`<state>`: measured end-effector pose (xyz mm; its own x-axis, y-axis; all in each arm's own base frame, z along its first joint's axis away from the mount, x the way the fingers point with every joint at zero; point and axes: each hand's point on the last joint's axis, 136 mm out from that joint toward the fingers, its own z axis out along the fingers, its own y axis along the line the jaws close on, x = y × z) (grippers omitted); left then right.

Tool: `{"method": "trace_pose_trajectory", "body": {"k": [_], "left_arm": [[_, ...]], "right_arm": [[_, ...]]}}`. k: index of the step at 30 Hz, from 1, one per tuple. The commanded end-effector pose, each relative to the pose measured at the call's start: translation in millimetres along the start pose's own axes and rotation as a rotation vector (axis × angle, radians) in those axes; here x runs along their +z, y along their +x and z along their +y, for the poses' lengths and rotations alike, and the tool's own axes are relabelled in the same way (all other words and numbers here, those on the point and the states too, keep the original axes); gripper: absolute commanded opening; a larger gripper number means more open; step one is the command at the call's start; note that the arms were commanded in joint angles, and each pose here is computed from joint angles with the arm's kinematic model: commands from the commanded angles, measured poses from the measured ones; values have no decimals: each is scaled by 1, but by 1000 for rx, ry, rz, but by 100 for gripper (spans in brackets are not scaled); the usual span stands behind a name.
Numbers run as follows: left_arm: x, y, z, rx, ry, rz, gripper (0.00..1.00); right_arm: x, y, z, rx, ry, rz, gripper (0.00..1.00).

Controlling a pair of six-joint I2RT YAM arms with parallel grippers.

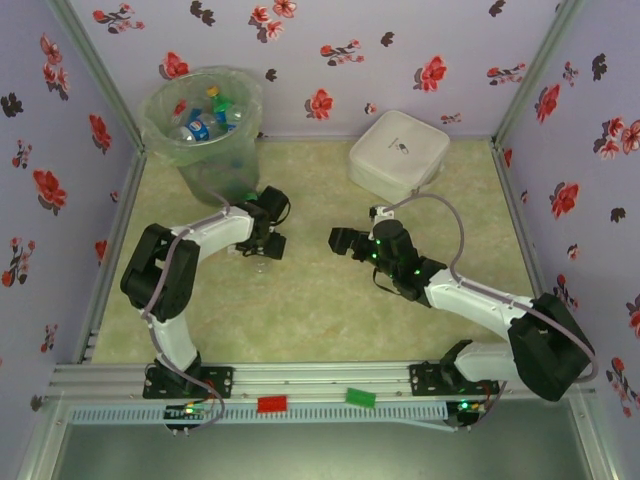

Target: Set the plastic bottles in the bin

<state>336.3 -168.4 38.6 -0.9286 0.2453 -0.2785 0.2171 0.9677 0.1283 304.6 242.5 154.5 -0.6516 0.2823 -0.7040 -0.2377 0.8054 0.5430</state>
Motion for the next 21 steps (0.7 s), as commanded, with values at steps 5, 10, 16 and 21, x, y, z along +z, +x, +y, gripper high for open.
{"method": "trace_pose_trajectory", "body": {"k": [5,10,16,21], "left_arm": [[-16,-11,1,-8,-6,-74,54],[-61,-29,7,-44,26,-190,51],[-158,-68,24,-66,61,-430,51],[-235,-106,56,-74,42,-605,51]], "right_arm": [[-4,-6,-3,-9,10,-25,100],[-1,-6,1,-4,-5,-21,100],[4,-8,27,-17,-126,6,100],[4,-13,66,-30,-302,38,100]]}}
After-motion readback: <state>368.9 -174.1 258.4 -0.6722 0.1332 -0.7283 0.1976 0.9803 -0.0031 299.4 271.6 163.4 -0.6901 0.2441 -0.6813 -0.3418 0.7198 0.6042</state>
